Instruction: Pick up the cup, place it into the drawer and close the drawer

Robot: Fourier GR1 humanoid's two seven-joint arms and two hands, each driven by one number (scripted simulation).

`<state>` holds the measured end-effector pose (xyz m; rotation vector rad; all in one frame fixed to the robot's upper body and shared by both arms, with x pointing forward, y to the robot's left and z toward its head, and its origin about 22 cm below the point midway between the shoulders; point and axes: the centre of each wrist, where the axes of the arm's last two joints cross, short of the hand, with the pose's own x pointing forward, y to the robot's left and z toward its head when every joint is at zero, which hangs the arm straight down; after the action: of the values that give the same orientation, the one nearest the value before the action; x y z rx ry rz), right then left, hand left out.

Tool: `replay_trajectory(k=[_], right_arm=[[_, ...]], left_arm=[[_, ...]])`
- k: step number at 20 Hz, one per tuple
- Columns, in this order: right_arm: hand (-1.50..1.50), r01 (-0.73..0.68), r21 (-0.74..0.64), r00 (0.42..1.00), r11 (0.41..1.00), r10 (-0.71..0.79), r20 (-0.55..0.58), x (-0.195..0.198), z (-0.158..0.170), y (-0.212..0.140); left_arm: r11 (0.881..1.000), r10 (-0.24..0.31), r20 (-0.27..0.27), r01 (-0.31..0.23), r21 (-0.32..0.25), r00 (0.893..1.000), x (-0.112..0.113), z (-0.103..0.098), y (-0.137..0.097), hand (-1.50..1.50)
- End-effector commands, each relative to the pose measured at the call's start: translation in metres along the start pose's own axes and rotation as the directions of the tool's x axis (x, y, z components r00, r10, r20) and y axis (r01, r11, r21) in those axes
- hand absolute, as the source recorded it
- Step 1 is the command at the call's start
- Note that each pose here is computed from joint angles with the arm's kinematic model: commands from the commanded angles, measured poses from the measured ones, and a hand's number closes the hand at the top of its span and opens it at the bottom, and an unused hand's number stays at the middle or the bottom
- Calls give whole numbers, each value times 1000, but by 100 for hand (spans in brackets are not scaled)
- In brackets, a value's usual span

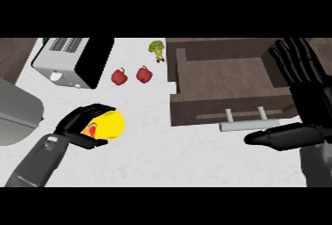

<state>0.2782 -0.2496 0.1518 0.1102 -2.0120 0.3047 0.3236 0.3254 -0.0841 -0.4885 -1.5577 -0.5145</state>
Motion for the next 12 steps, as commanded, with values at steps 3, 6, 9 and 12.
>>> replay_trajectory(k=[3,6,9,12], right_arm=[[-150,-26,-21,1000,999,26,-9,5,0,-3],[-150,-37,-25,999,999,38,8,7,-9,-9],[-150,-20,-49,1000,999,19,-15,7,4,-12],[-150,-19,-55,999,998,18,-32,-2,11,-16]], left_arm=[[999,41,281,-37,-20,959,-3,0,-6,150],[986,-110,299,66,151,948,-13,-2,-17,150],[834,-239,217,85,545,947,-25,12,-22,150],[635,-279,194,29,772,941,-35,26,-27,150]])
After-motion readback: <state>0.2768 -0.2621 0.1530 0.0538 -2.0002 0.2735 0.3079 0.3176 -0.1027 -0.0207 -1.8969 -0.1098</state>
